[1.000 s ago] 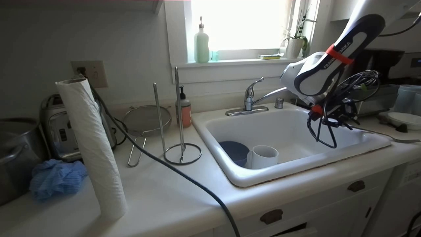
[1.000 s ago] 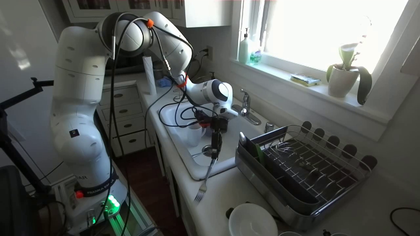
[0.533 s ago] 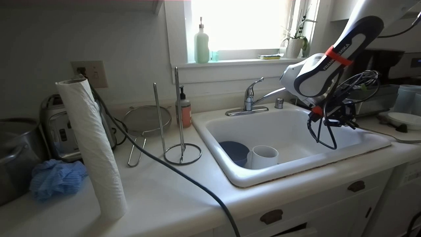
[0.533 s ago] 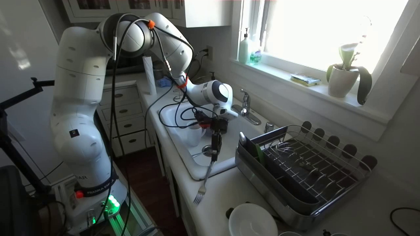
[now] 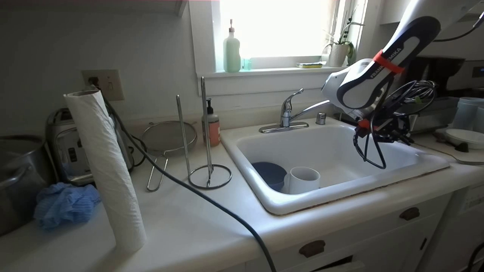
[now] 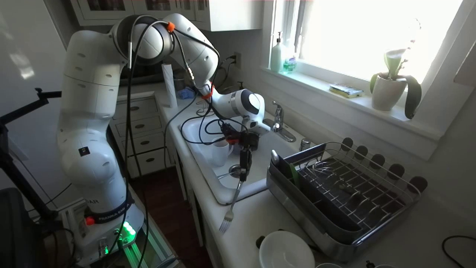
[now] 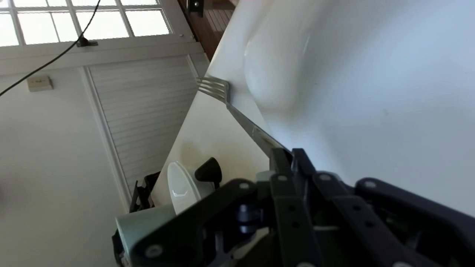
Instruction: Put the silver fork inside the bowl in the sink.
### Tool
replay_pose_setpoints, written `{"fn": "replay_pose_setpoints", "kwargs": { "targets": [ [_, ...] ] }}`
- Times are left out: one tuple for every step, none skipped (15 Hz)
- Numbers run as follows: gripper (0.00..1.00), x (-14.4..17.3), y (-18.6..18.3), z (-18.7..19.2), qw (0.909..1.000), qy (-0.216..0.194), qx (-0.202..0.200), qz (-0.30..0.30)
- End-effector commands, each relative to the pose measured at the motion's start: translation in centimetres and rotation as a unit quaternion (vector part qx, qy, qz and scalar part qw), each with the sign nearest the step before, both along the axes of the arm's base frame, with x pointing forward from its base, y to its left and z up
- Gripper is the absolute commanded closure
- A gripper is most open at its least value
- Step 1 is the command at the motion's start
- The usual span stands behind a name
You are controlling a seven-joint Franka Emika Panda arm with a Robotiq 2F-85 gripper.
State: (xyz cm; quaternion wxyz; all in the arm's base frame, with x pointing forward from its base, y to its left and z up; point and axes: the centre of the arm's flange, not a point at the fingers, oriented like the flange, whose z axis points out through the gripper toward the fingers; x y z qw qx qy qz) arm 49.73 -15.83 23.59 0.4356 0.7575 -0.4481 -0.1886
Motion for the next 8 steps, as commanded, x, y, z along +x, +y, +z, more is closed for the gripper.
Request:
{"fn": "replay_pose_setpoints", "kwargs": {
  "targets": [
    [0.98,-0.5,0.7,2.4,0.9998,0.002,-0.017,0.005],
    [0.98,-0.7,0.9,2.9,0.9998,0.005,-0.018,0.004],
    [0.98,-1.1,1.2,3.4,0.9998,0.007,-0.019,0.002],
    [0.98,-1.3,1.3,4.0,0.9997,0.011,-0.020,0.001],
    [0.98,-1.5,1.5,4.5,0.9997,0.014,-0.022,0.001],
    [0.98,-1.7,1.6,5.0,0.9996,0.015,-0.026,-0.001],
    [0.98,-1.8,1.7,5.4,0.9995,0.016,-0.027,-0.001],
    [0.98,-1.9,1.8,6.0,0.9995,0.017,-0.028,-0.001]
  ]
}}
